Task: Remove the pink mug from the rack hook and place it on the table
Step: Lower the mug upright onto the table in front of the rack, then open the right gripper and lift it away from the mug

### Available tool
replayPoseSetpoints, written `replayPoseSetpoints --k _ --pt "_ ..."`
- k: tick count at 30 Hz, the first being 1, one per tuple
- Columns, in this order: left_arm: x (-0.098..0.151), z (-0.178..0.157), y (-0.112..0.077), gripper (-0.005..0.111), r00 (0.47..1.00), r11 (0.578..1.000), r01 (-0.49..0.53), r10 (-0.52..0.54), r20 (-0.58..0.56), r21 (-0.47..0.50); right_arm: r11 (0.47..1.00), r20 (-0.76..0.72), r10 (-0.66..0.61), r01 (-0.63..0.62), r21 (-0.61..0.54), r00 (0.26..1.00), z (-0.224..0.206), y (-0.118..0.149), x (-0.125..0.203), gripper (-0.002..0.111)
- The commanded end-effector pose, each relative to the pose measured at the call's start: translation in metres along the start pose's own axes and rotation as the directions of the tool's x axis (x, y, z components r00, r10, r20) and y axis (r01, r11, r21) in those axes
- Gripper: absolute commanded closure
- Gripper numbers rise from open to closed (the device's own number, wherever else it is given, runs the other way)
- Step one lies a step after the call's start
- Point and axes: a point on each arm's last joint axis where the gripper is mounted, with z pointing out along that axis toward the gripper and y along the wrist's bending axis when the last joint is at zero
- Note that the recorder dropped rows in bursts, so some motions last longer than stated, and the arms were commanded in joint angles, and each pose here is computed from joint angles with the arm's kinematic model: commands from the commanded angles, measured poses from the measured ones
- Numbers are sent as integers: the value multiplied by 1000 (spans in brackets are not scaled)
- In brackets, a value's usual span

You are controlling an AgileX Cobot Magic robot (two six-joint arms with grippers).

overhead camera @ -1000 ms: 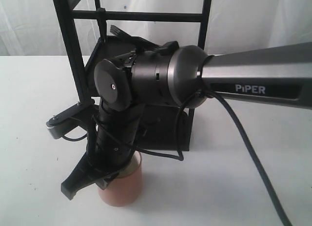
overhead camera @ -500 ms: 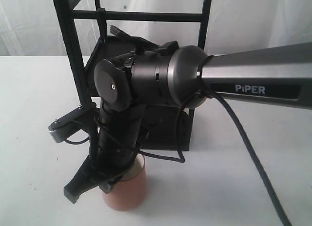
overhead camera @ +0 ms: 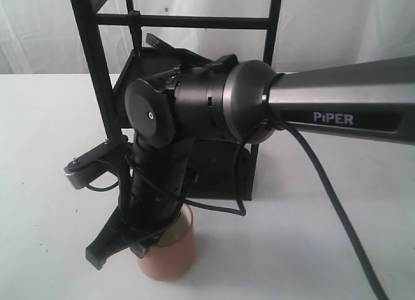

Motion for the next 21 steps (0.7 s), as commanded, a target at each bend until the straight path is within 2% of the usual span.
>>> replayPoseSetpoints --k 1,7,16,19,21 --pt "3 0 0 107 1000 1000 4 -3 -26 6 1000 6 1 -1 6 1000 -2 -2 0 89" --pt "3 0 0 107 1000 1000 4 -3 -26 6 1000 20 -9 9 14 1000 -11 -1 0 89" --pt "3 0 0 107 1000 1000 4 -3 -26 6 998 186 -53 47 35 981 -96 14 11 90" --pt "3 0 0 107 1000 1000 4 -3 -26 6 995 168 -86 75 68 982 -120 15 25 90" --pt "3 0 0 107 1000 1000 4 -3 -26 6 991 98 -100 91 97 990 -132 15 40 90"
